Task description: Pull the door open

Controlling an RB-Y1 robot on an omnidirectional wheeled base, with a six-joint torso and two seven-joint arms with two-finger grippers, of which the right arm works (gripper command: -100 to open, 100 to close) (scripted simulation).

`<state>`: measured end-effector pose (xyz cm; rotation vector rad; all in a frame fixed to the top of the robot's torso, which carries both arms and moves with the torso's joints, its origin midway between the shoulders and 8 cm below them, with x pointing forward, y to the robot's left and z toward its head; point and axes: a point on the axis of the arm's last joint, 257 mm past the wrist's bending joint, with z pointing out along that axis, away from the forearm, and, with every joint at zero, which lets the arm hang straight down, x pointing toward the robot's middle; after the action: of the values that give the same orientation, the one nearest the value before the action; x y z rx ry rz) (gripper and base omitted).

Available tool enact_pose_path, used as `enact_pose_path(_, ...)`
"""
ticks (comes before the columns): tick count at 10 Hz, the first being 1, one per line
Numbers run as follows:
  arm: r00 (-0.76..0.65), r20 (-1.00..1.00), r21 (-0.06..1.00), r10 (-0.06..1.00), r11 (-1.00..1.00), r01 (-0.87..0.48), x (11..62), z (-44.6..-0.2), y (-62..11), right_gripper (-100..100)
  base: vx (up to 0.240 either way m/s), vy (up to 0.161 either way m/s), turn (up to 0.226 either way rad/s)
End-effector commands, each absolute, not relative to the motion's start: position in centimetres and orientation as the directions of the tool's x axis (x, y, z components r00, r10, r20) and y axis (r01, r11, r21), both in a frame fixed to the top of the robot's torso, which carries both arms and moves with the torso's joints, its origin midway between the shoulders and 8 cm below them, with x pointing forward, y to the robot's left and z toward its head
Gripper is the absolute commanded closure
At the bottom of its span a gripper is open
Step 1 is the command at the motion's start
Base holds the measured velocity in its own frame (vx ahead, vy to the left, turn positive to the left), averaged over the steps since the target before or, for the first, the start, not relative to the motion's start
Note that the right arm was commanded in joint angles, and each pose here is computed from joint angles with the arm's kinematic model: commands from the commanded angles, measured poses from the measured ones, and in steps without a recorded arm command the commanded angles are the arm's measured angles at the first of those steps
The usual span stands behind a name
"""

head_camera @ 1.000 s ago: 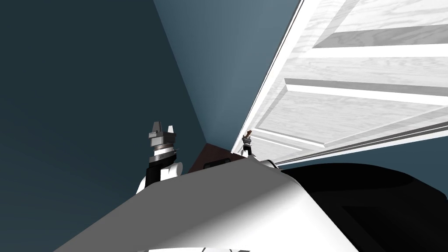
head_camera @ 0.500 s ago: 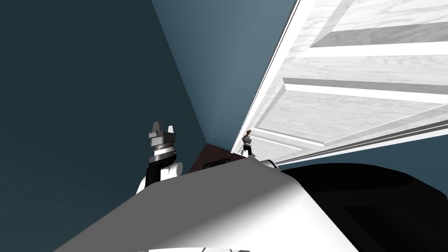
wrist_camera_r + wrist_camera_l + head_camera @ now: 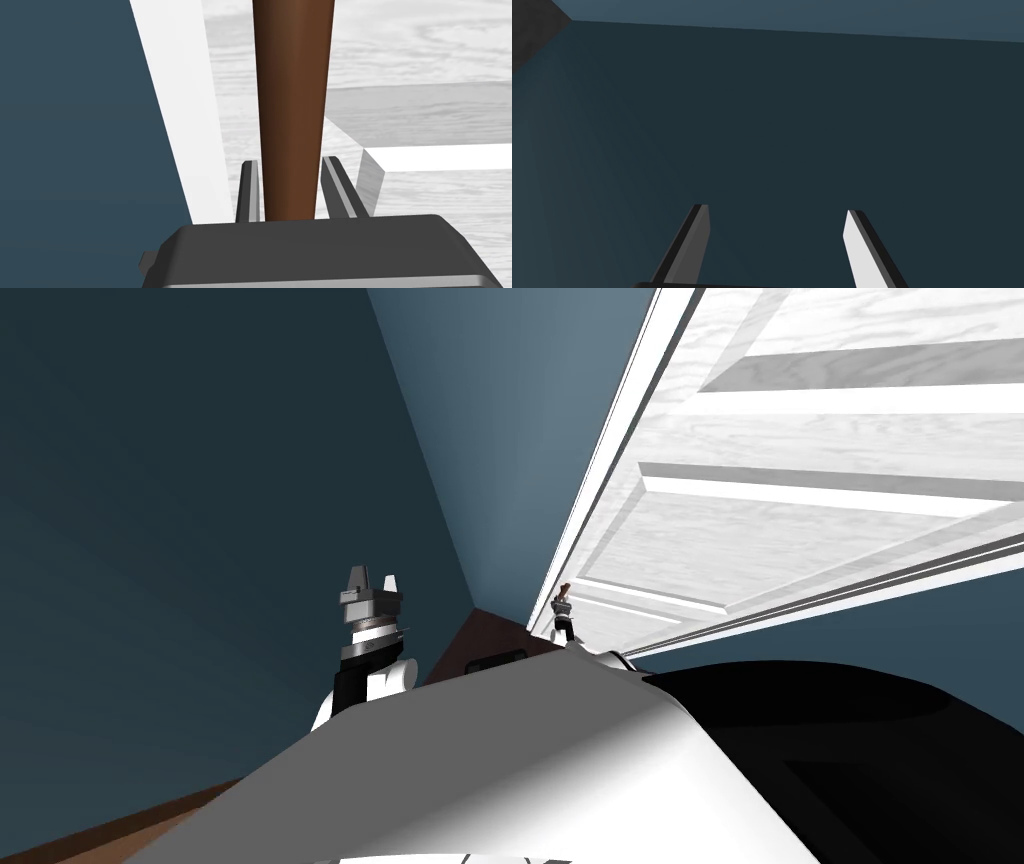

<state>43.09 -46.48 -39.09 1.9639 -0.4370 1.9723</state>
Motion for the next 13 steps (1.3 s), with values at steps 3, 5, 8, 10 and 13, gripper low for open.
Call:
enact_pose_path(3,0.000,1.000,0.002,0.002,-0.931,-0.364,44.1,-39.2,-44.3,100,-0.245,0.000,0.073)
enact_pose_path(5,-0.005,1.000,0.003,0.005,-0.931,-0.364,44.1,-39.1,-44.4,100,-0.203,-0.025,0.055)
enact_pose_path(8,-0.001,1.000,0.001,0.002,-0.949,-0.315,44.4,-39.2,-43.2,100,-0.197,0.002,0.068)
enact_pose_path(10,-0.002,1.000,0.001,0.002,-0.959,-0.284,44.6,-39.2,-42.5,100,-0.209,-0.033,0.087)
enact_pose_path(13,0.000,1.000,0.000,0.000,-0.972,-0.233,44.8,-39.1,-41.5,100,-0.263,-0.027,0.081)
